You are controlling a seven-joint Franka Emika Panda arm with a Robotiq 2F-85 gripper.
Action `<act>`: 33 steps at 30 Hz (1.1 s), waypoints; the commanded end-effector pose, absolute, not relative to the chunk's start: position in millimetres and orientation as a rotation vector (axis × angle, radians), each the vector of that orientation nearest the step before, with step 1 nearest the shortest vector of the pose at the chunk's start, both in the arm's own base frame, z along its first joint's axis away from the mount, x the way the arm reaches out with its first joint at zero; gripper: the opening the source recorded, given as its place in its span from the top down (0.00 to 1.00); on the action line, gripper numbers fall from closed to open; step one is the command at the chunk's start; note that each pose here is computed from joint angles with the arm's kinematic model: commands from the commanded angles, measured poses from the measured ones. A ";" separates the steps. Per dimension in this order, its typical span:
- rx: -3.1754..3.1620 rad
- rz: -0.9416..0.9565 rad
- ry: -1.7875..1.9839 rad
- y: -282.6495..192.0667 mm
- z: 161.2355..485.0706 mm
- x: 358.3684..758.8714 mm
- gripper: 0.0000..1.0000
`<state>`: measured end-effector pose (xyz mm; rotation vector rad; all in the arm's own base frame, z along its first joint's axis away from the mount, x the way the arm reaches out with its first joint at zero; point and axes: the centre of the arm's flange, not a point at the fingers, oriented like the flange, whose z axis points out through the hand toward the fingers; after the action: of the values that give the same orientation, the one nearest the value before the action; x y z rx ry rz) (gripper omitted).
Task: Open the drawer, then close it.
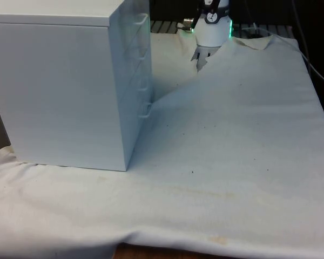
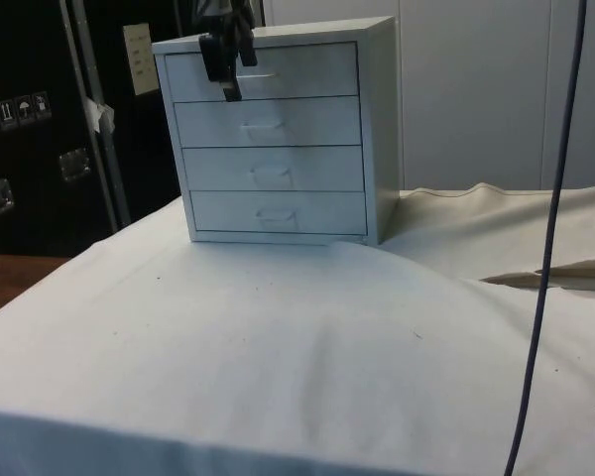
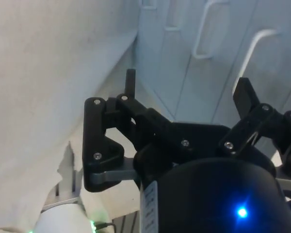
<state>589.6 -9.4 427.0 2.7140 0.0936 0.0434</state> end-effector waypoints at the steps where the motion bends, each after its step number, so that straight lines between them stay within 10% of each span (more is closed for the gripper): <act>1: 2.699 0.058 0.094 -10.4 423.6 591.1 0.00; 33: 2.585 0.038 0.082 -19.0 402.6 598.0 0.00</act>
<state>597.3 -18.7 401.9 2.5914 0.0831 0.0254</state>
